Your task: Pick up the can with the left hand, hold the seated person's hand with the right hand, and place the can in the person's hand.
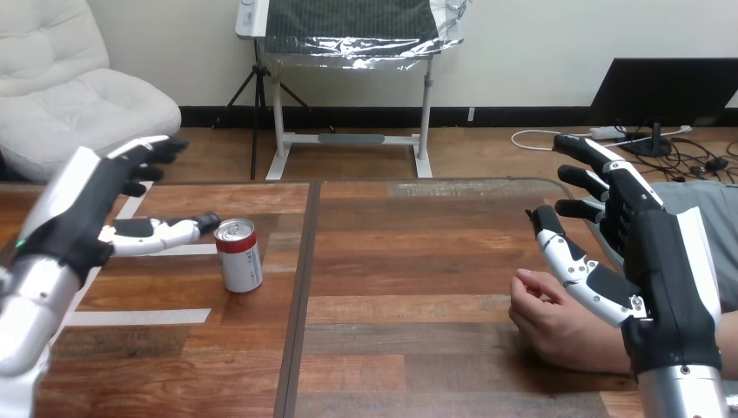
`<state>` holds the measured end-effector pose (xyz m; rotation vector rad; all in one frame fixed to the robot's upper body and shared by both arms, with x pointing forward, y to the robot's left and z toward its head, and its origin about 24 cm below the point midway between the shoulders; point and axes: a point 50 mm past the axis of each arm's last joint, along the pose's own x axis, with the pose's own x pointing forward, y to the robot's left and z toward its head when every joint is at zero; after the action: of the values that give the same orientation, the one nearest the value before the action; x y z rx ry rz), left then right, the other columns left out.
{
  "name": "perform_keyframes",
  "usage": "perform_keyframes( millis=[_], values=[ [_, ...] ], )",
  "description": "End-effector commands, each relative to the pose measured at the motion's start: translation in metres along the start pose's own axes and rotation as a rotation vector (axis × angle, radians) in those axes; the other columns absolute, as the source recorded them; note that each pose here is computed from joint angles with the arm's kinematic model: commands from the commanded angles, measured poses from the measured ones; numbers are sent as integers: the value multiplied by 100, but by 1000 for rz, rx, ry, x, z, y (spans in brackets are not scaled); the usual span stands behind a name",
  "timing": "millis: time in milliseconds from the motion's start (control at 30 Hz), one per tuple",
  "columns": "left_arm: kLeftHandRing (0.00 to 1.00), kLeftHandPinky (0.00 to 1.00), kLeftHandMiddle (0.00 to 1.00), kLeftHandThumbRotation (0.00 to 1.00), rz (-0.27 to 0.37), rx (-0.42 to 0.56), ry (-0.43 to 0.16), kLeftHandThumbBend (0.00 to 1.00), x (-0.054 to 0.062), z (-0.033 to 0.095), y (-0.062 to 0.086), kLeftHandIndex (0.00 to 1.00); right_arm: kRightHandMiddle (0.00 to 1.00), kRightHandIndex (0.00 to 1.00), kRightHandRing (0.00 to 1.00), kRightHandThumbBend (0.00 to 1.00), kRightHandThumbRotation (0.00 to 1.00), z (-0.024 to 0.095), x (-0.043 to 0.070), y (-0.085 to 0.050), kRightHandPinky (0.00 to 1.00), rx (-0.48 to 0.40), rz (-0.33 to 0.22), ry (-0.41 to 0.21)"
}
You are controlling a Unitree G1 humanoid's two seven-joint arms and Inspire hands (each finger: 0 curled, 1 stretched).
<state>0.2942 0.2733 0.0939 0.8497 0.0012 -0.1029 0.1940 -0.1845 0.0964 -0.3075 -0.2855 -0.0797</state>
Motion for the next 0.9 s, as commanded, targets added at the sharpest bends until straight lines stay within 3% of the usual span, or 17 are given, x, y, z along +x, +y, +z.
perform_keyframes(
  millis=[0, 400, 867],
  values=[
    [83, 79, 87, 31, -9, 10, -57, 81, 24, 22, 12, 85, 89, 81, 85, 37, 0, 11, 13, -4, 73, -19, -7, -73],
    [85, 80, 88, 32, -41, 74, -49, 82, 46, 34, 9, 86, 89, 81, 85, 38, 0, 12, 13, -6, 73, -36, 1, -72],
    [88, 82, 89, 33, -28, 149, -110, 81, 64, 57, 12, 85, 88, 81, 85, 39, 0, 13, 14, -7, 74, -49, 11, -70]
  ],
)
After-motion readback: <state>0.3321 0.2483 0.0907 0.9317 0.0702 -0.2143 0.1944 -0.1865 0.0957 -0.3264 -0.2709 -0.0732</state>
